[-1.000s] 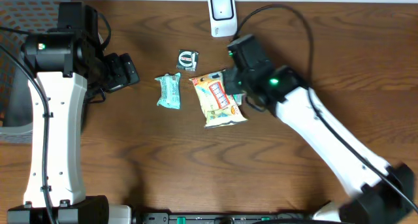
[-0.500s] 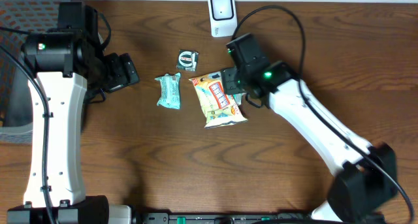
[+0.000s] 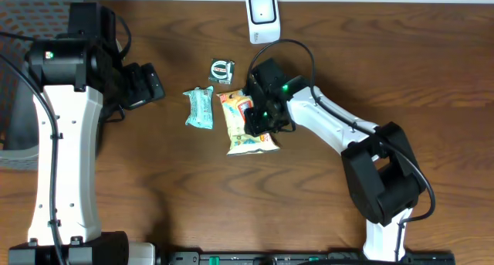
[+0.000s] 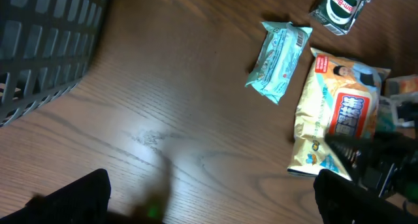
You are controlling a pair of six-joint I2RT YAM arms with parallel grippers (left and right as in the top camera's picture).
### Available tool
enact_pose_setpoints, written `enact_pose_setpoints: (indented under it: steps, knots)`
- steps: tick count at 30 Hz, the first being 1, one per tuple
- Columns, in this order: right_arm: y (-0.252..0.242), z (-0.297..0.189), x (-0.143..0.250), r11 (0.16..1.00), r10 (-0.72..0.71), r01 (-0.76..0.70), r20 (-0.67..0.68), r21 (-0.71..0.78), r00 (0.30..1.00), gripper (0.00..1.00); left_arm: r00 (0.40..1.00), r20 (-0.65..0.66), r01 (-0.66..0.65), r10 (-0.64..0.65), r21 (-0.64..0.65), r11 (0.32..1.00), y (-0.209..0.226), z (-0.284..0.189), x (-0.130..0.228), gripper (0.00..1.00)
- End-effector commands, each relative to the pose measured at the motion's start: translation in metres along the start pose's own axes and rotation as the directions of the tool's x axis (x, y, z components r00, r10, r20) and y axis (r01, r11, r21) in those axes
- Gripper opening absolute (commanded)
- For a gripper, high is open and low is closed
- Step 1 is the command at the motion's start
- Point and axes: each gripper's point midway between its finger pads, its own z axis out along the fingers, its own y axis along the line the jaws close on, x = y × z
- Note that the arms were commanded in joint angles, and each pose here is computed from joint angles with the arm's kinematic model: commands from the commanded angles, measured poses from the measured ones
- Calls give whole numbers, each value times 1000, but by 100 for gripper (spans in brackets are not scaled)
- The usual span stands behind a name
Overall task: Scan the item barcode
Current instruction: 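Lower the right gripper onto the orange wipes pack and grasp it, then lift the orange pack with the right gripper toward the scanner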
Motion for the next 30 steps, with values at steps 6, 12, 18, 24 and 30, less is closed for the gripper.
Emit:
enact_pose_setpoints:
  steps: [6,12,18,24,30]
  knots:
    - [12,18,11,998,-56,57,-37,21,998,64,1000,-9,15,-15,-6,1000,1,2,1,98]
    - [5,50,23,998,-20,25,-84,57,996,44,1000,-9,15,-15,-6,1000,1,2,1,98]
    - [2,37,9,997,-8,12,-38,82,999,1,1000,-9,15,-15,-6,1000,1,2,1,98]
    - [-19,-30,-33,970,-14,-18,131,241,991,1,1000,-9,14,-14,-6,1000,1,2,1,98]
    - [-60,-147,-73,791,-110,-172,414,587,904,1,1000,-9,14,-14,-6,1000,1,2,1,98]
